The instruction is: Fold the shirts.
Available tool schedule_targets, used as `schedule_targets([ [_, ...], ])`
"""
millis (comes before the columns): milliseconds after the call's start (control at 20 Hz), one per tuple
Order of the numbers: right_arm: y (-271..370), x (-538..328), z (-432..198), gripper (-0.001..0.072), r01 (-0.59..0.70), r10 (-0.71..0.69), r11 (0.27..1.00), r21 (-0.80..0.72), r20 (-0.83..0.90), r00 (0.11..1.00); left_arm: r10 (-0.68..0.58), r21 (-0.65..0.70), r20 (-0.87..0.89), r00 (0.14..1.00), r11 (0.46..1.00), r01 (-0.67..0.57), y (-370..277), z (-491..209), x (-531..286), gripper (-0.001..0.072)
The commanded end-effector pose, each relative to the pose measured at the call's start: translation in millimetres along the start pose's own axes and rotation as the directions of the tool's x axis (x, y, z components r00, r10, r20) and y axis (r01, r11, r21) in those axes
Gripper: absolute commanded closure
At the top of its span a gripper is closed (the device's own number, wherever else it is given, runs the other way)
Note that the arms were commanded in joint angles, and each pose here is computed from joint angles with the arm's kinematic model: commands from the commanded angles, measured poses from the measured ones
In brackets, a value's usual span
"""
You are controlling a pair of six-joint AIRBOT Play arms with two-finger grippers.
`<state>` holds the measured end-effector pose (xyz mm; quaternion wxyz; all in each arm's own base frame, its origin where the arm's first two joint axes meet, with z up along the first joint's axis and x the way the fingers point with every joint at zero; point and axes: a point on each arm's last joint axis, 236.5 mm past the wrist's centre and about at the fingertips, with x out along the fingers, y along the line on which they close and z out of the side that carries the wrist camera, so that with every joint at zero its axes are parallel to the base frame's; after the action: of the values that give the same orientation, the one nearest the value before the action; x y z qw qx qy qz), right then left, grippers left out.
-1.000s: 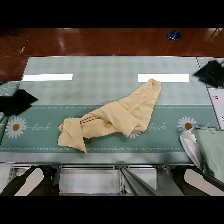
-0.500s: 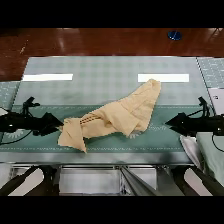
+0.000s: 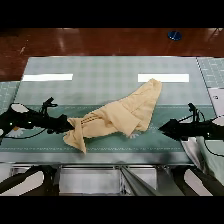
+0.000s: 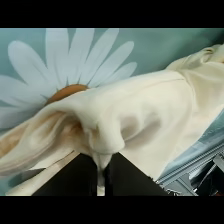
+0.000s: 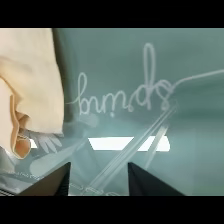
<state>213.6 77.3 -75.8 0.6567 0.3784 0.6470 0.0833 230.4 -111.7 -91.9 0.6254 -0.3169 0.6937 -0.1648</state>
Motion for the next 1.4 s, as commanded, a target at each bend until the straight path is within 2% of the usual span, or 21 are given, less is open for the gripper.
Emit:
schedule_targets([
  [0, 9.1, 25.1, 3.9, 0.0301, 0.036, -0.037, 0.999, -0.04, -0.004, 0.999, -0.002, 0.019, 0.0, 1.0, 1.0, 0.002, -3.0, 2.2, 2.0, 0.0679],
  [200, 40.8, 49.5, 14.0, 0.0301, -0.025, 0.024, 0.999, -0.04, -0.027, 0.999, -0.003, 0.02, -0.003, 1.0, 1.0, 0.003, -3.3, 1.3, 2.0, 0.0679],
  [550, 63.9, 93.4, 7.4, 0.0305, -0.016, 0.005, 0.997, -0.081, -0.135, 0.991, -0.002, 0.02, -0.001, 1.0, 1.0, 0.002, -3.2, 1.9, 2.0, 0.0679],
  [600, 68.1, 95.5, 8.7, 0.0366, -0.019, 0.007, 0.996, -0.091, -0.129, 0.992, -0.002, 0.02, 0.0, 1.0, 1.0, 0.002, -3.0, 2.0, 2.0, 0.0679],
  [650, 73.4, 96.2, 10.1, 0.0509, -0.025, 0.011, 0.993, -0.118, -0.123, 0.992, -0.002, 0.019, 0.002, 1.0, 1.0, 0.002, -3.1, 2.6, 2.0, 0.068],
  [700, 82.6, 94.5, 11.3, 0.0693, -0.053, 0.031, 0.983, -0.173, -0.125, 0.992, -0.003, 0.019, 0.01, 1.0, 1.0, 0.003, -3.6, 4.9, 1.5, 0.0679],
  [850, 124.9, 66.4, 26.9, 0.0693, -0.124, 0.091, 0.947, -0.297, -0.125, 0.988, -0.038, 0.055, 0.075, 0.996, 0.998, 0.034, -22.6, 30.2, -21.5, 0.068],
  [950, 168.6, 20.5, 58.6, 0.0693, -0.129, 0.128, 0.908, -0.398, -0.028, 0.991, -0.145, 0.11, 0.185, 0.972, 0.986, 0.126, -64.9, 64.2, -63.7, 0.068],
  [1050, 224.0, -51.9, 91.8, 0.0694, -0.108, 0.197, 0.851, -0.514, 0.121, 0.973, -0.325, 0.223, 0.349, 0.879, 0.94, 0.259, -133.0, 102.0, -133.9, 0.068],
  [1150, 276.8, -133.6, 97.6, 0.0694, -0.062, 0.266, 0.768, -0.637, 0.229, 0.936, -0.498, 0.402, 0.458, 0.736, 0.855, 0.328, -209.6, 113.9, -218.3, 0.068],
  [1250, 313.9, -213.1, 84.1, 0.0694, 0.056, 0.308, 0.688, -0.723, 0.362, 0.88, -0.555, 0.573, 0.511, 0.656, 0.789, 0.221, -264.9, 97.9, -286.3, 0.068],
  [1350, 337.4, -285.6, 57.5, 0.0694, 0.204, 0.349, 0.621, -0.757, 0.499, 0.793, -0.568, 0.667, 0.572, 0.591, 0.742, 0.068, -302.5, 71.3, -342.7, 0.068],
])
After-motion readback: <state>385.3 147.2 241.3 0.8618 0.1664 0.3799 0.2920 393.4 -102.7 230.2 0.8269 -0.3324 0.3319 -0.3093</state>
